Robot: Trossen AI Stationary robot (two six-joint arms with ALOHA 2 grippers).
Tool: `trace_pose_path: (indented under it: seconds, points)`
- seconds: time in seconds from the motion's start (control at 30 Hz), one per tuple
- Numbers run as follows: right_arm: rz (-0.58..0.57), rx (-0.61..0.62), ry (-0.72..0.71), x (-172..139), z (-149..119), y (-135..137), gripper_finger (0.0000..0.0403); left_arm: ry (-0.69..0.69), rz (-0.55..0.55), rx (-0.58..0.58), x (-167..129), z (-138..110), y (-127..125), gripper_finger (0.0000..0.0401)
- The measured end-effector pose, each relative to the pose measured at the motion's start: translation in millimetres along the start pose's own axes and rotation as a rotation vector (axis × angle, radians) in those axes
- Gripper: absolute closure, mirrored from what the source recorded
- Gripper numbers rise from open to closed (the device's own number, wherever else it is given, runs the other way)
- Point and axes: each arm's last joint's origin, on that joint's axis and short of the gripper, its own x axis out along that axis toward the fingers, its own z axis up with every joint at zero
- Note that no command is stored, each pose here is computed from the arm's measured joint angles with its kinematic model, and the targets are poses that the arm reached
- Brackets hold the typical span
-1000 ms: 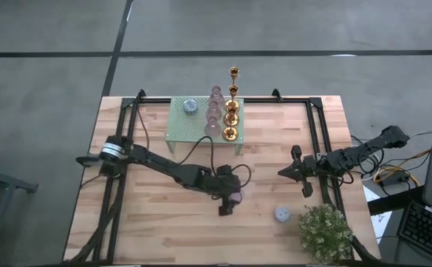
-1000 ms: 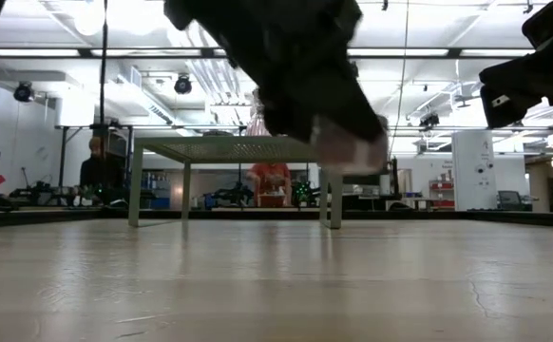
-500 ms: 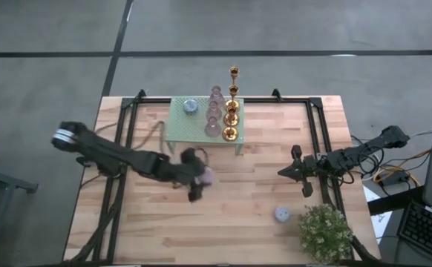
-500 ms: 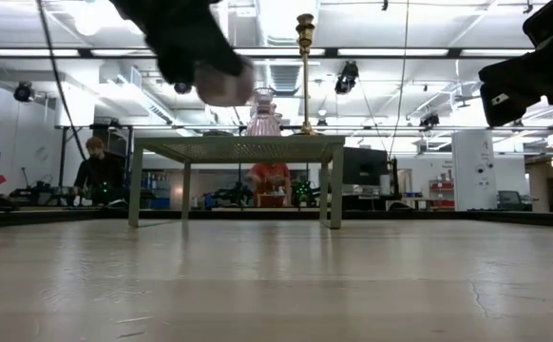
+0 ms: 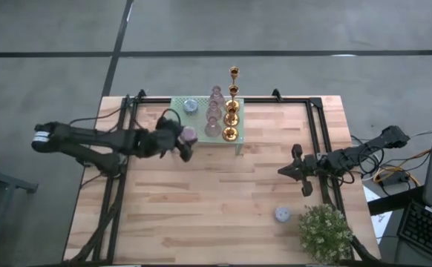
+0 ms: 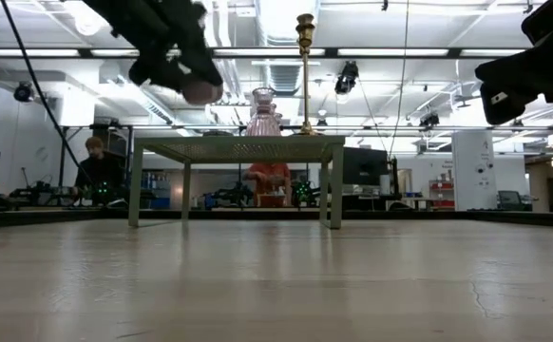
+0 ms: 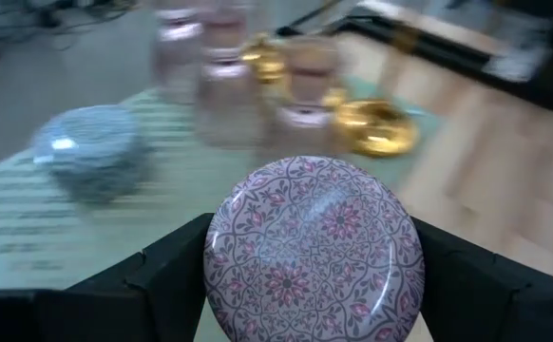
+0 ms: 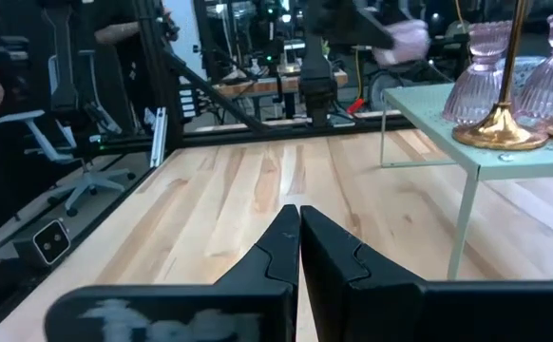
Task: Pick & Place candle stick holders
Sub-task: Put the pink scented candle on the shelf aligned with the scented candle
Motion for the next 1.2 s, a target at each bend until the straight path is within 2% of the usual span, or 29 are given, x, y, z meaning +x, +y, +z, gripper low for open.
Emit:
trace_pose_path:
  seconds: [0.13, 0.27, 0.63, 0.83, 1.2]
  points:
    - [0.001, -0.008, -0.01, 0, 1, 0, 0.0394, 0.013, 0.099, -0.032, 14, 1, 17, 0.0097]
    - [0.001, -0.008, -0.009, 0, 1, 0, 0.0394, 0.03, 0.154, -0.059, 25, -1, 27, 0.0096]
    - [0.001, -0.011, -0.008, 0, 1, 0, 0.0394, 0.069, 0.222, -0.052, 55, -5, 36, 0.0096]
    - [0.001, -0.026, -0.007, 0, 1, 0, 0.0394, 0.038, 0.221, -0.073, 69, -3, 35, 0.0096]
    - [0.001, -0.019, -0.007, 0, 1, 0, 0.0394, 0.04, 0.264, -0.081, 79, -2, 45, 0.0096]
